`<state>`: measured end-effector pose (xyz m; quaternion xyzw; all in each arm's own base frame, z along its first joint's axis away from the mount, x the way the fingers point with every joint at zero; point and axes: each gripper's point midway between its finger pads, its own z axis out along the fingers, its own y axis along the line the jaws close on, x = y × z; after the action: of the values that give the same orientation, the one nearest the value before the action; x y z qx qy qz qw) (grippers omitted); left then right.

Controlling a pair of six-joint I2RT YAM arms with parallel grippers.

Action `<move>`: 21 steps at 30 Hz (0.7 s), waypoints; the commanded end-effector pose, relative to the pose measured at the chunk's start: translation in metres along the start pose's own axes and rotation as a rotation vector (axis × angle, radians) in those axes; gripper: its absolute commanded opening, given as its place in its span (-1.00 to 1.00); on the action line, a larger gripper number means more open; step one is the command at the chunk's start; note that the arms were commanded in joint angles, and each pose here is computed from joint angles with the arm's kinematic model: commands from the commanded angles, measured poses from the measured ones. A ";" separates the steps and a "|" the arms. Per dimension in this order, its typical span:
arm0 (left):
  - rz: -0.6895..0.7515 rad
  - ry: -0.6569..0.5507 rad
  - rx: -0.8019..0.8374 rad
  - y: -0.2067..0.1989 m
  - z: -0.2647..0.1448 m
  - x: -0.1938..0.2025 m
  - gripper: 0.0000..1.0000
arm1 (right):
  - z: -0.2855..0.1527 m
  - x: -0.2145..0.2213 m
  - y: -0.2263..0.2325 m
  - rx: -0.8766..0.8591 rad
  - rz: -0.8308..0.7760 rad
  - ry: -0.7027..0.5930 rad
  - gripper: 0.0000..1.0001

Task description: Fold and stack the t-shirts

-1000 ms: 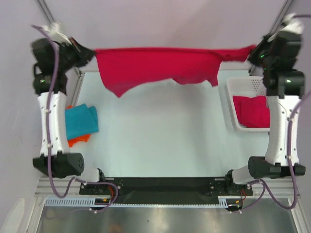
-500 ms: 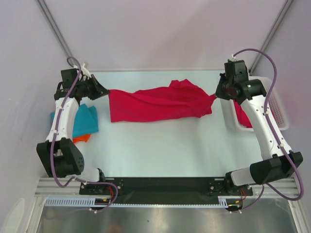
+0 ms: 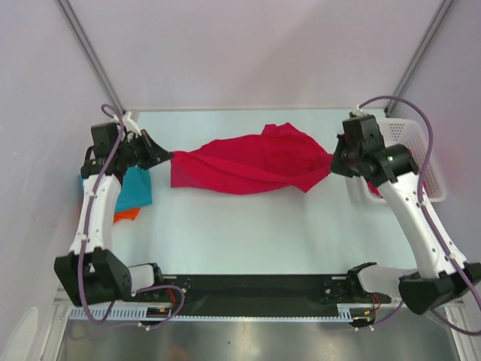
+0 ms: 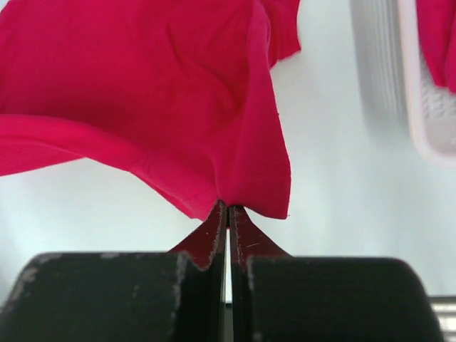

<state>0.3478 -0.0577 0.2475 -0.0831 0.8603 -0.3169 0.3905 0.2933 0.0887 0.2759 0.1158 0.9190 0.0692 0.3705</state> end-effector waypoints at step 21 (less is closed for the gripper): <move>-0.092 -0.032 0.112 -0.040 -0.059 0.072 -1.00 | -0.078 0.096 -0.054 0.097 0.136 0.176 -1.00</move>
<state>0.2638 -0.0844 0.2491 -0.1069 0.8385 -0.3665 0.3888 0.1877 0.0671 0.2698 0.1847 0.9245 0.0857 0.3223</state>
